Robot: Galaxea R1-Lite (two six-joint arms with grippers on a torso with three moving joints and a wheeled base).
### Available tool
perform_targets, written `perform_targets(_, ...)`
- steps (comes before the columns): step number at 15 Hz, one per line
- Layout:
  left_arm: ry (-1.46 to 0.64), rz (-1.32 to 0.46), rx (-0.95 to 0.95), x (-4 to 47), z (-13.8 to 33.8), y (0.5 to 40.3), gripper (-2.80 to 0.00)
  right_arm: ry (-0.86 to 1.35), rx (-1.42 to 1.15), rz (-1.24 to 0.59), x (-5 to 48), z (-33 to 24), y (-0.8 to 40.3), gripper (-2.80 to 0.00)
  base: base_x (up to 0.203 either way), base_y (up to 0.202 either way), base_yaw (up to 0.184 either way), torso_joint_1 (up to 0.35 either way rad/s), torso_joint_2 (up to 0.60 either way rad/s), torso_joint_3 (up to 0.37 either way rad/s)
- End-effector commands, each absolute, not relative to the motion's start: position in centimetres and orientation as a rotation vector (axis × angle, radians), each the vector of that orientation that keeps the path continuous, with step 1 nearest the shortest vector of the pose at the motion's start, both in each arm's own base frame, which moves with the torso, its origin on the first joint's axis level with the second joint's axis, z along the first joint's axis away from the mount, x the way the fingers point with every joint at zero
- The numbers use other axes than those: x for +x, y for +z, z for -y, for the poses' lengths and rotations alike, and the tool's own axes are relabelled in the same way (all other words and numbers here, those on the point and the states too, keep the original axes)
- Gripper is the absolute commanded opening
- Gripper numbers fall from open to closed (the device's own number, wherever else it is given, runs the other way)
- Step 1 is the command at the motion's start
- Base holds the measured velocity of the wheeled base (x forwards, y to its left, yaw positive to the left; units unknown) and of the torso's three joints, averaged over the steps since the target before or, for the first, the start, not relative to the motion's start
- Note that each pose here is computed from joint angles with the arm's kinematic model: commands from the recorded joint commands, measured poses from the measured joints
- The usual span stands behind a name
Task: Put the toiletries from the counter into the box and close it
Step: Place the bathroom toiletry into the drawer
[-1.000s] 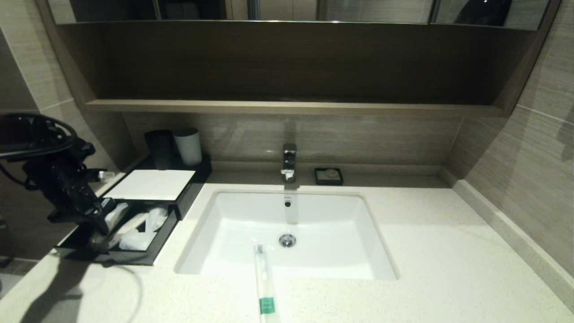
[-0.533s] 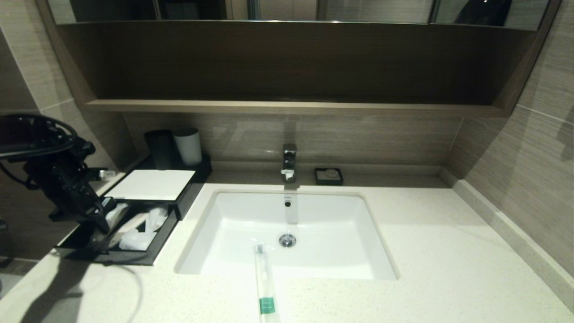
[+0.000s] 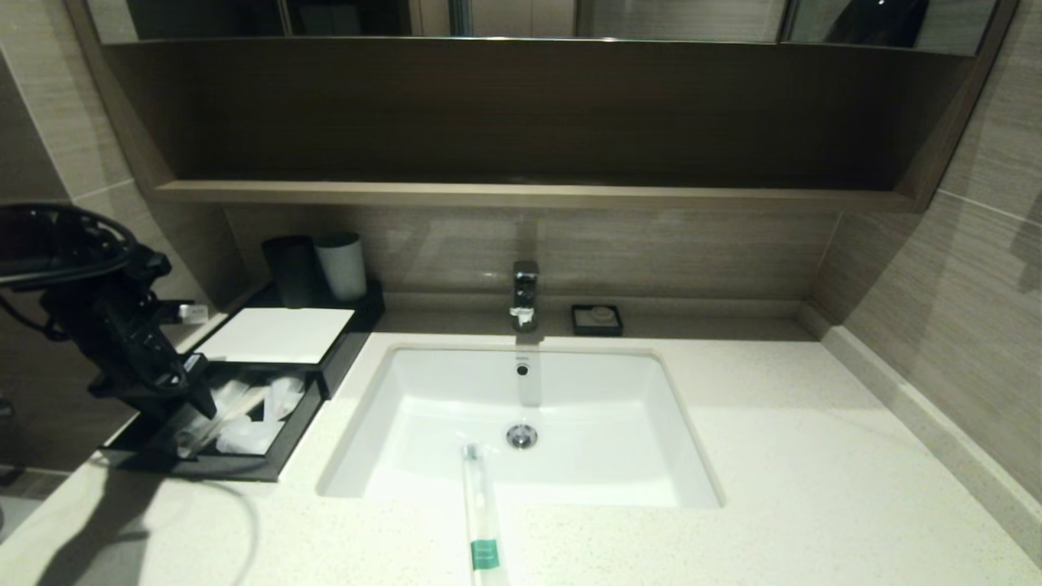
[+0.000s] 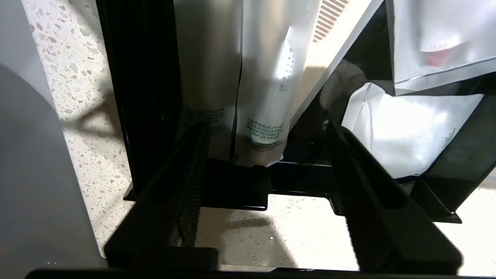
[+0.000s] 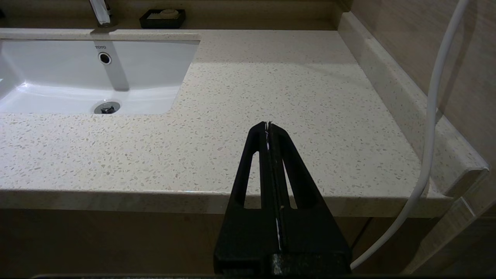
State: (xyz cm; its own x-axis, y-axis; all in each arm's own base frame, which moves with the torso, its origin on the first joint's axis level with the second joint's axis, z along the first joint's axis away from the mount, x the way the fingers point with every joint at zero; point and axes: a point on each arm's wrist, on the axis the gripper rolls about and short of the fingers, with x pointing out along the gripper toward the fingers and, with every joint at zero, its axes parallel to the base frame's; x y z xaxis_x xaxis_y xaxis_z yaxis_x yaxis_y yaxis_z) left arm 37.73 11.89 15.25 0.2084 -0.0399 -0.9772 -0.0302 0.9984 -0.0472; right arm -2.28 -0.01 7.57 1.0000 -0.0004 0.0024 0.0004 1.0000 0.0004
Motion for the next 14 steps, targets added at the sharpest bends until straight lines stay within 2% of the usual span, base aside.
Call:
perform_targets(1,-0.005,-1.352,-0.061,37.3,-11.7,16.1,0.0,0.0,0.0,0.002,-2.3,0.0,7.5,-2.8,0.0,0.0,0.0,0.0,0.0,0.0)
perform_targets(6,-0.013,-1.27,-0.041,35.9,-10.6,19.5,0.0,0.0,0.0,0.002,-2.3,0.0,7.5,-2.8,0.0,0.0,0.0,0.0,0.0,0.0)
perform_targets(14,-0.028,-1.142,-0.037,32.3,-6.1,25.6,0.0,0.0,0.0,0.002,-2.3,0.0,7.5,-2.8,0.0,0.0,0.0,0.0,0.0,0.0)
